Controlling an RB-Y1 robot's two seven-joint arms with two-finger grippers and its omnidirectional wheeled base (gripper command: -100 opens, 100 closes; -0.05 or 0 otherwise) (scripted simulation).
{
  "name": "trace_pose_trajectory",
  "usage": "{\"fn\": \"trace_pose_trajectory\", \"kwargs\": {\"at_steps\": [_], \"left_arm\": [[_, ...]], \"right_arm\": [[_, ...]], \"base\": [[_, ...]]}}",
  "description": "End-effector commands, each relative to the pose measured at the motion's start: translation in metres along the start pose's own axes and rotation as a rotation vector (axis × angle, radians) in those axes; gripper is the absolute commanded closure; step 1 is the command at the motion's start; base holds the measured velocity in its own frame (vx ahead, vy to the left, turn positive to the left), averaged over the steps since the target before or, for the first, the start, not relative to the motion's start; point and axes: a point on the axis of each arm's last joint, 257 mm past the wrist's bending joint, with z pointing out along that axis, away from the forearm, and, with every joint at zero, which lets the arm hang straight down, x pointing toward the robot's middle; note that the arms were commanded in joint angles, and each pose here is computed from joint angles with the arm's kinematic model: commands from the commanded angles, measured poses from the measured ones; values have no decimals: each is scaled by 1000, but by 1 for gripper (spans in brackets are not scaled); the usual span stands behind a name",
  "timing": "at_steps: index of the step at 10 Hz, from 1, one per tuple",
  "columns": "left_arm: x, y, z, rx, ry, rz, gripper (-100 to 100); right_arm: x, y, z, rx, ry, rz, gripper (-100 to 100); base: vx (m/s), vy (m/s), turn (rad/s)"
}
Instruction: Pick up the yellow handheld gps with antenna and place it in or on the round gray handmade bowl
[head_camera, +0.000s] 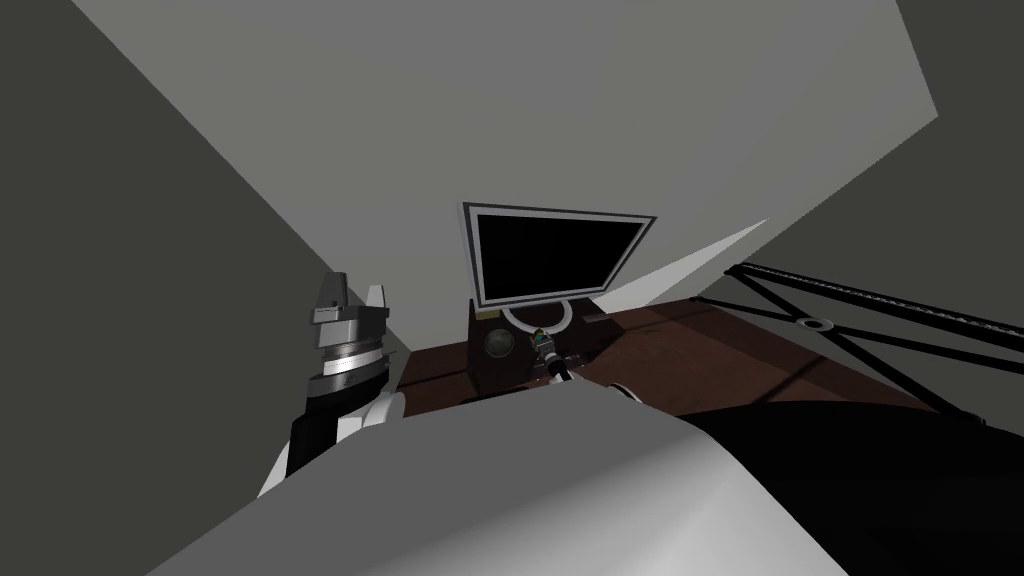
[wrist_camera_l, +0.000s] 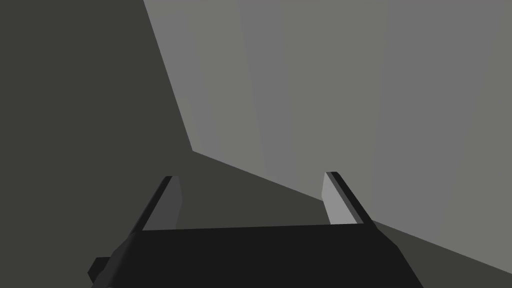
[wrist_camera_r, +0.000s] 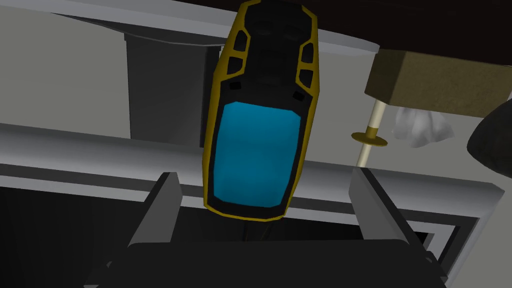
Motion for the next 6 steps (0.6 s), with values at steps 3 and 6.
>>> {"fn": "trace_pose_trajectory", "kwargs": {"at_steps": [3,6], "left_arm": [[0,0,0,0,0,0,0],[0,0,0,0,0,0,0]], "right_arm": [[1,18,-3,-18,-1,20,-100],[-1,29,-10,-4,-12,56,-100]], "base": [[6,-14,39],[7,-15,43]]}}
